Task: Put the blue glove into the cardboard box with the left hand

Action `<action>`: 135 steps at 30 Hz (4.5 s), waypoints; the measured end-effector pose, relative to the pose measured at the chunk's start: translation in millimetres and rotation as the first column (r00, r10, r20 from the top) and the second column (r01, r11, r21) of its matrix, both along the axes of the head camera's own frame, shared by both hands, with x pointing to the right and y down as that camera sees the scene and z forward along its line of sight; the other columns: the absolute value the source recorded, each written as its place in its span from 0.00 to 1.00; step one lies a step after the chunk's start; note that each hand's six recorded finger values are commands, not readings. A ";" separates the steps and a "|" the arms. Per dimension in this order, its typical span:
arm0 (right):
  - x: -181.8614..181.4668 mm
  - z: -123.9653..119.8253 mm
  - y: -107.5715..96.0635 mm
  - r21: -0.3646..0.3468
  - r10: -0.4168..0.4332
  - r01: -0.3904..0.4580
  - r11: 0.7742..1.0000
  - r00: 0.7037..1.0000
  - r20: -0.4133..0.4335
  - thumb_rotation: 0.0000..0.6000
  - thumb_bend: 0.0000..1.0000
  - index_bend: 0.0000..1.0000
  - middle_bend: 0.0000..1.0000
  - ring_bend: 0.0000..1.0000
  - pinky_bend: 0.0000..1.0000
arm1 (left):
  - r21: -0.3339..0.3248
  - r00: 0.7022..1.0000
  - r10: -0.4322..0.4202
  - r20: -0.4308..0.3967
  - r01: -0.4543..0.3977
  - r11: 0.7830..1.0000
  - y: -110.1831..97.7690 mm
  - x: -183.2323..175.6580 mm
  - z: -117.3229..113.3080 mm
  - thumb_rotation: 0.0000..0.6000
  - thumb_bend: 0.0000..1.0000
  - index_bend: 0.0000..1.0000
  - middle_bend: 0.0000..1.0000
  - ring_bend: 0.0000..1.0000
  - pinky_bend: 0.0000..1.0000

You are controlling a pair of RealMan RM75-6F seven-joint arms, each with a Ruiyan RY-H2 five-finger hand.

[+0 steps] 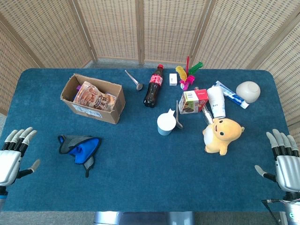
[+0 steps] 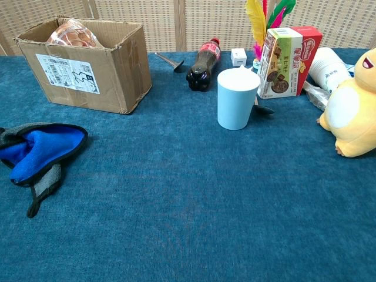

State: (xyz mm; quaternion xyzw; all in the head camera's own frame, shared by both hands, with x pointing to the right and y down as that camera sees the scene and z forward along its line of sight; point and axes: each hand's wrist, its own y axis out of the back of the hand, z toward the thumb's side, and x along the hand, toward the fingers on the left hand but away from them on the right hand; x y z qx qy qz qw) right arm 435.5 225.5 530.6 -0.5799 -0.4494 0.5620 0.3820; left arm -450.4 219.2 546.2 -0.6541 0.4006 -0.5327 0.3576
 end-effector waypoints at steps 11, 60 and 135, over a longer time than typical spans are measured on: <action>-0.1 -0.5 0.3 0.000 -0.001 0.001 1.000 1.000 0.001 1.00 0.00 0.00 0.00 0.00 0.00 | -0.052 0.999 0.032 0.029 -0.030 0.998 -1.6 -1.1 7.6 1.00 0.25 0.01 0.00 0.00 0.00; 10.6 -9.5 -3.4 0.021 0.036 -0.037 0.999 0.999 0.040 1.00 0.00 0.00 0.00 0.00 0.00 | -0.049 0.942 0.327 0.082 -0.324 0.945 -99.5 135.0 51.4 1.00 0.31 0.75 0.85 0.72 0.97; 8.5 11.7 -3.9 -0.043 0.030 -0.030 0.999 0.999 0.013 1.00 0.00 0.00 0.00 0.00 0.00 | -0.031 0.827 -0.014 0.563 0.037 0.999 -275.3 141.3 36.9 1.00 0.21 0.00 0.00 0.00 0.29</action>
